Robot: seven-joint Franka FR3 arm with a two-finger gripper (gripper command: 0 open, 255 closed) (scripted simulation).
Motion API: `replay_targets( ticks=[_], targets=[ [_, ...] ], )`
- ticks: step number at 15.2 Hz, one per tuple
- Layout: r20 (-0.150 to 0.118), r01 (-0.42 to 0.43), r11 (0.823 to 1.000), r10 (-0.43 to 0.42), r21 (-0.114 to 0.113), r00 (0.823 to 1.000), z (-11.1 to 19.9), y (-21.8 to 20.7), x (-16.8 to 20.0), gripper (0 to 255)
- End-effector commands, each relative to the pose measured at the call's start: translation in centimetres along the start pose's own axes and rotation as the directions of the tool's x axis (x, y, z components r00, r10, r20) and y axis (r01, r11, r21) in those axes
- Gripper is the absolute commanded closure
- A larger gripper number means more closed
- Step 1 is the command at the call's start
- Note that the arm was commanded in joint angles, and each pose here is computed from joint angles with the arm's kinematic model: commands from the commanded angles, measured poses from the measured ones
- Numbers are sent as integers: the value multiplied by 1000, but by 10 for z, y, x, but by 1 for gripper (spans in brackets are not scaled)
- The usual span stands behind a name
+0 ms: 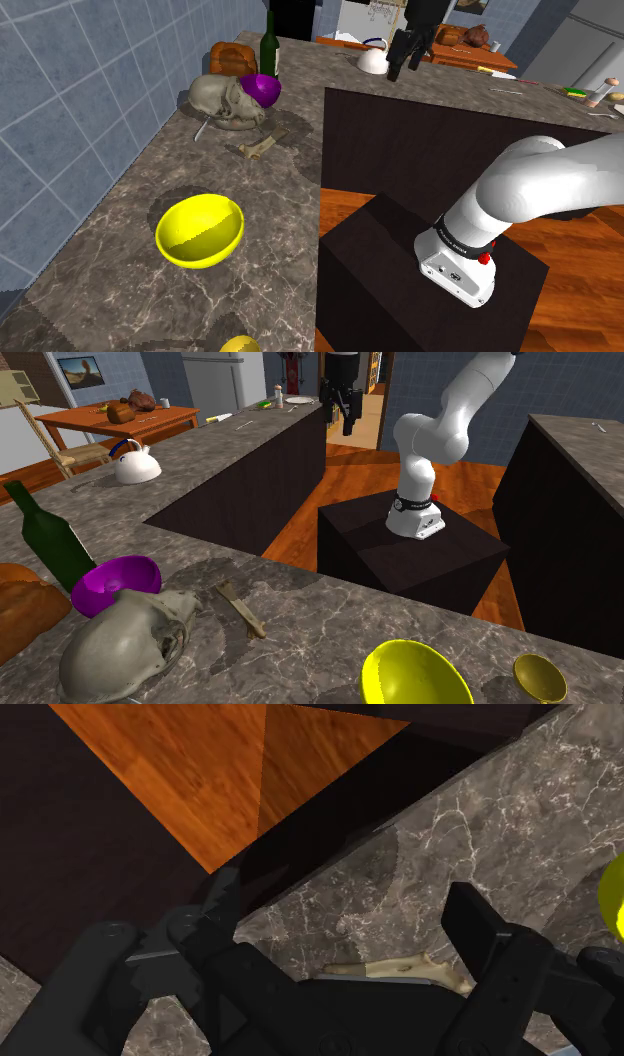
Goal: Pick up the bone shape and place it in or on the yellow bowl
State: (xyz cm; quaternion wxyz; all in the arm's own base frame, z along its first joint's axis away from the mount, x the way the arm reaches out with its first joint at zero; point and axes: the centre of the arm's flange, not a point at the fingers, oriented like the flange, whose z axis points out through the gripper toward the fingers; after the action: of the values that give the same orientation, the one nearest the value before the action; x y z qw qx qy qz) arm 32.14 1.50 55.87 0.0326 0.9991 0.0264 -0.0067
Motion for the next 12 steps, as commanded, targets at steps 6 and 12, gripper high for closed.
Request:
replay_targets(
  ticks=[6, 12],
  targets=[
    [41, -167, 986, 167, 14, 985, 37, -38, 41, 0],
    [93, -362, 932, 358, 22, 929, 83, -76, 96, 0]
  ],
)
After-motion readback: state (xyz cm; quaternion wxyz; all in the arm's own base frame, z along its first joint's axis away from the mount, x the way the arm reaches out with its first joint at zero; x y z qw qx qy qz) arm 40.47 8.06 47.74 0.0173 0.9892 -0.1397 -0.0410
